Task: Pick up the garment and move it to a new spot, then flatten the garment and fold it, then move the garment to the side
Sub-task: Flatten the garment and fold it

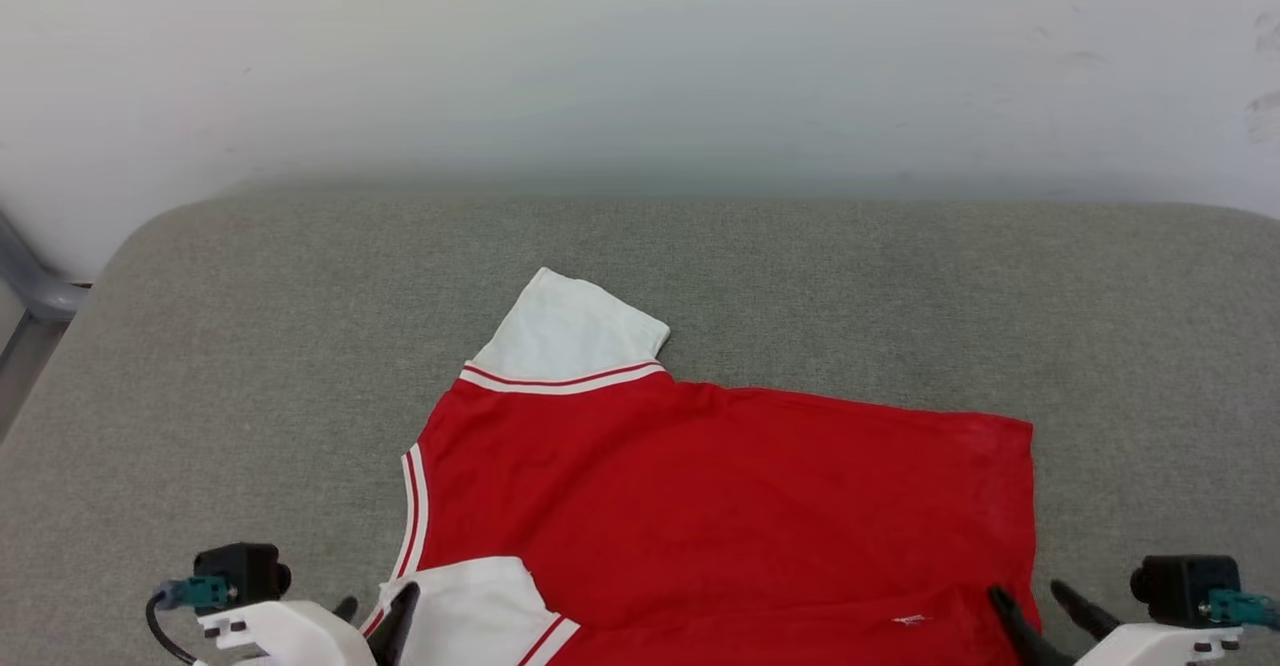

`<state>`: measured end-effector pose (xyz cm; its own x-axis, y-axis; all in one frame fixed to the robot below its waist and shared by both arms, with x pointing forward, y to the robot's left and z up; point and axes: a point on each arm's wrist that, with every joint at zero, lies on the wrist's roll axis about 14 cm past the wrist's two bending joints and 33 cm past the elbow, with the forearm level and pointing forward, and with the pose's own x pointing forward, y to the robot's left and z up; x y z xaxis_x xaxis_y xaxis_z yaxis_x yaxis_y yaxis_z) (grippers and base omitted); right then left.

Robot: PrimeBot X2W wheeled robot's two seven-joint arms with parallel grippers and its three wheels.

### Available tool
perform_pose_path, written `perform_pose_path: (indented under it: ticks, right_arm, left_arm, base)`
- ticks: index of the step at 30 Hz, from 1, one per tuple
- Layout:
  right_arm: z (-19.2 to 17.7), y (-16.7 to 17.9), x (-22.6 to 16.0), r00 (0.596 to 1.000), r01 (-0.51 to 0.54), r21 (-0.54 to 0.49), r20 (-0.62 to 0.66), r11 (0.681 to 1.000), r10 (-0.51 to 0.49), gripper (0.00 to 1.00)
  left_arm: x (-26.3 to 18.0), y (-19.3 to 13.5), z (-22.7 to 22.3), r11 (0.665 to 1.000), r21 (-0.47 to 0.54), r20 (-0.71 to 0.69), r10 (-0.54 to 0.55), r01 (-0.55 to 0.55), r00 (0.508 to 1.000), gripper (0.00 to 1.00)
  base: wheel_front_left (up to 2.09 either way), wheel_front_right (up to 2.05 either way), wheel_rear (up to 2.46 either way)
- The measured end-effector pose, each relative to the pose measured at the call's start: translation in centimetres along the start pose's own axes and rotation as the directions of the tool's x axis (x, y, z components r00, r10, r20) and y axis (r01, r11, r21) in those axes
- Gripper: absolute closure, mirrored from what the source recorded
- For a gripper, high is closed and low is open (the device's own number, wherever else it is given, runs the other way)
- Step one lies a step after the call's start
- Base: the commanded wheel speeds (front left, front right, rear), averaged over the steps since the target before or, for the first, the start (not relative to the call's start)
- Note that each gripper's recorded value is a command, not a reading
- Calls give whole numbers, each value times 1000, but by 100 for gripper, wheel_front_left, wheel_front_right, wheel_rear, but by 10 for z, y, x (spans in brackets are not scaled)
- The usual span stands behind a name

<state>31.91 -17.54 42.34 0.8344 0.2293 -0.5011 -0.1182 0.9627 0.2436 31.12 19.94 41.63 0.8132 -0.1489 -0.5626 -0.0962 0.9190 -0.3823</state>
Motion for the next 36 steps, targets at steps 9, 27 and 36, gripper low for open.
perform_pose_path:
  ticks: [9, 27, 36]
  right_arm:
    - [60, -6, -8, 946, 97, -84, 317, 992, -65, 0]
    - [139, -19, 26, 840, 174, -114, 535, 978, -87, 0]
    - [123, -44, 45, 856, 228, -76, 491, 971, -162, 0]
  left_arm:
    - [5, -36, 84, 982, 187, 364, -104, 37, 926, 0]
    - [118, -93, 166, 937, 330, 411, -256, 119, 875, 0]
    - [200, -102, 148, 923, 313, 18, -240, 223, 971, 0]
  base:
    - [0, 0, 0]
    - [0, 0, 0]
    - [0, 0, 0]
